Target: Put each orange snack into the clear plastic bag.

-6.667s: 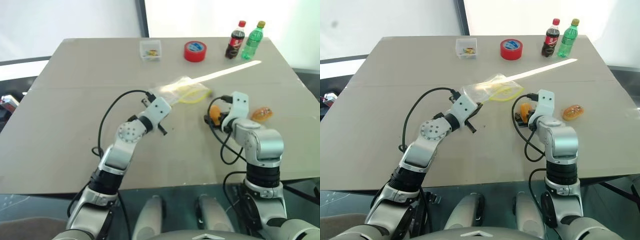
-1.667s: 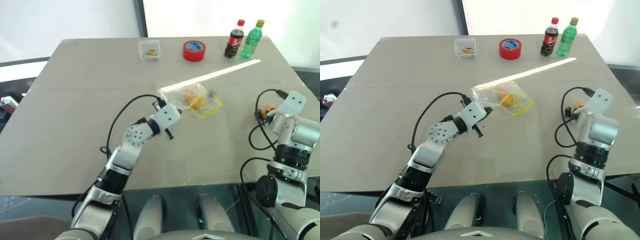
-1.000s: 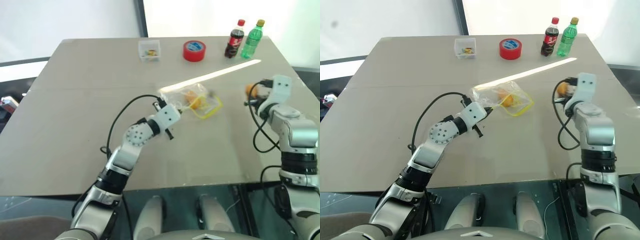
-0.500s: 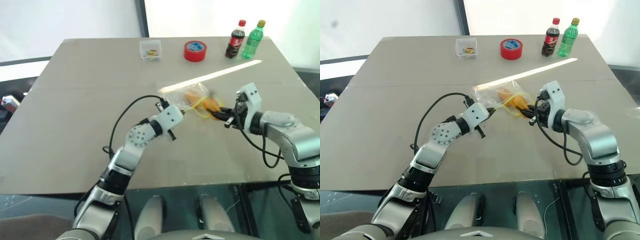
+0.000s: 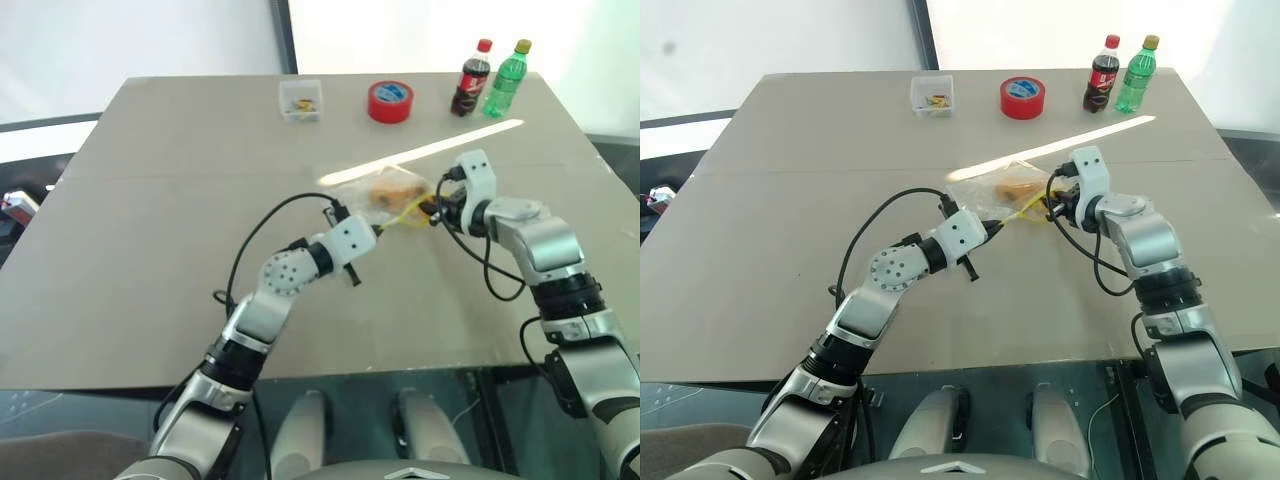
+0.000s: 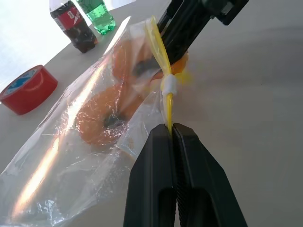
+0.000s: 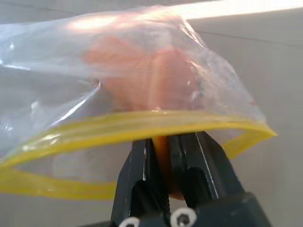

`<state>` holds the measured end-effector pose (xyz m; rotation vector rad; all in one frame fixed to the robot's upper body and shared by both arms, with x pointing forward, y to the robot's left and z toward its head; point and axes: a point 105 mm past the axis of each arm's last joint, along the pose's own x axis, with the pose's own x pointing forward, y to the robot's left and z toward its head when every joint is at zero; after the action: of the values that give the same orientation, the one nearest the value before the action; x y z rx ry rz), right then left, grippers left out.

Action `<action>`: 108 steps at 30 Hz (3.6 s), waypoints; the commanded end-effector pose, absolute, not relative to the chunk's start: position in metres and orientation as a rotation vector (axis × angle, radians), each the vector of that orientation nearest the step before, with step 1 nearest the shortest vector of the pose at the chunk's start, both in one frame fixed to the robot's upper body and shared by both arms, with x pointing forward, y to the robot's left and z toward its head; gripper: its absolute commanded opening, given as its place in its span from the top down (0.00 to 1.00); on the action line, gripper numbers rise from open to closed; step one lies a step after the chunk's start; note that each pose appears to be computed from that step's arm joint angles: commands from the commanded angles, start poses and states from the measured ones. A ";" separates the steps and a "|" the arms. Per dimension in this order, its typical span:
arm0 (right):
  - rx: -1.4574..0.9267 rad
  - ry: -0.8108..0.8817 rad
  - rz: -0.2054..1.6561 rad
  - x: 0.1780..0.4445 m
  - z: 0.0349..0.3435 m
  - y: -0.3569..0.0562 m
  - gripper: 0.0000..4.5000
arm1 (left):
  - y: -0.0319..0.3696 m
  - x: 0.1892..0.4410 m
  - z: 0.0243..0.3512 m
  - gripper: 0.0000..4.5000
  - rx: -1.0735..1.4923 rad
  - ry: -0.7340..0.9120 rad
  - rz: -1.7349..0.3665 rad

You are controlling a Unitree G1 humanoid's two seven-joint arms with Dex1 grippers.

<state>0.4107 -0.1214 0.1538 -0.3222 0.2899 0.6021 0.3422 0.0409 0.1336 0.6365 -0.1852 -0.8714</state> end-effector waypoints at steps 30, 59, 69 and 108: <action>-0.566 0.054 0.838 0.390 0.163 -0.073 0.51 | 0.037 0.338 0.148 1.00 0.632 -0.262 -0.872; -0.473 -0.019 0.998 0.386 0.177 -0.049 0.00 | 0.042 0.340 0.149 1.00 0.601 -0.268 -0.849; -0.403 0.028 1.012 0.377 0.184 -0.090 0.00 | 0.059 0.345 0.151 1.00 0.534 -0.249 -0.767; -0.808 -0.058 0.834 0.418 0.165 -0.124 0.98 | 0.060 0.349 0.154 1.00 0.547 -0.259 -0.757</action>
<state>0.4165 -0.1194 0.1414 -0.7869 0.0074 0.8648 0.3483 0.0595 0.1385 0.5379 -0.2020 -0.7693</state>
